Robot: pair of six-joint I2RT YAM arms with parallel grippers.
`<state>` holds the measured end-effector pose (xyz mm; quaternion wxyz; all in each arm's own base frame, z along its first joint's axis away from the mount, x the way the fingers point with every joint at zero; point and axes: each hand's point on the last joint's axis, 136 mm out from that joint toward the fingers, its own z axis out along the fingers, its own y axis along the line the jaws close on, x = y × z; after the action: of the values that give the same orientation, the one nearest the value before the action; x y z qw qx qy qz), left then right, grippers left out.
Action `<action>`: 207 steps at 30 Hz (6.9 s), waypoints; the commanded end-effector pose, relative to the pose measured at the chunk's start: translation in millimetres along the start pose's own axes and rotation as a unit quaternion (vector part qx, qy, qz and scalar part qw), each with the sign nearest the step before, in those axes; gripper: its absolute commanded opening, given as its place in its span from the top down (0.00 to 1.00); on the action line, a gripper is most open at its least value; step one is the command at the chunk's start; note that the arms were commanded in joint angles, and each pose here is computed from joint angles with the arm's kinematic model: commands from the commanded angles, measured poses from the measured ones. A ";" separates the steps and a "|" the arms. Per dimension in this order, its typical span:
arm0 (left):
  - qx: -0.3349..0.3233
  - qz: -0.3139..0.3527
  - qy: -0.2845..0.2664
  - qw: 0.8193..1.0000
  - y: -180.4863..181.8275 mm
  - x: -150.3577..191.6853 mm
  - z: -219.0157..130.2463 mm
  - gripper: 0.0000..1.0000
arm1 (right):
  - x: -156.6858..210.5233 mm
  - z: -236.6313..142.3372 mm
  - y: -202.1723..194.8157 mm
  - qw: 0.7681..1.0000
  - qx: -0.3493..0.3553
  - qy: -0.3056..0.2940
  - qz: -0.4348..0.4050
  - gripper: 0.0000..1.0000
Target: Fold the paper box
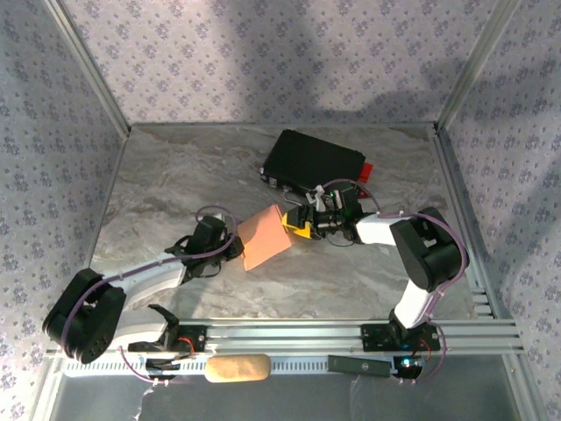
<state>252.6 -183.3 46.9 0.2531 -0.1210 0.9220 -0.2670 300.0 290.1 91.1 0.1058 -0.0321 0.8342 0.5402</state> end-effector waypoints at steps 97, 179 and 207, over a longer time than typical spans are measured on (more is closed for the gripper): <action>-0.076 0.747 -0.048 0.658 -124.0 26.3 0.9 0.60 | 22.0 -38.2 -31.9 0.887 0.086 0.057 0.451 0.43; 0.073 0.675 0.244 0.692 -81.3 58.0 -42.4 0.55 | 41.9 -57.7 54.2 0.863 0.290 0.046 -0.411 0.87; -0.018 0.455 0.032 0.890 -108.0 -24.5 -112.3 0.39 | 49.6 -47.2 51.8 0.865 0.311 0.004 -0.394 1.00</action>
<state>218.8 -236.8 180.5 0.3010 0.4172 0.8500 -0.1133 235.4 271.9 142.6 0.3041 -0.3402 0.8743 0.1655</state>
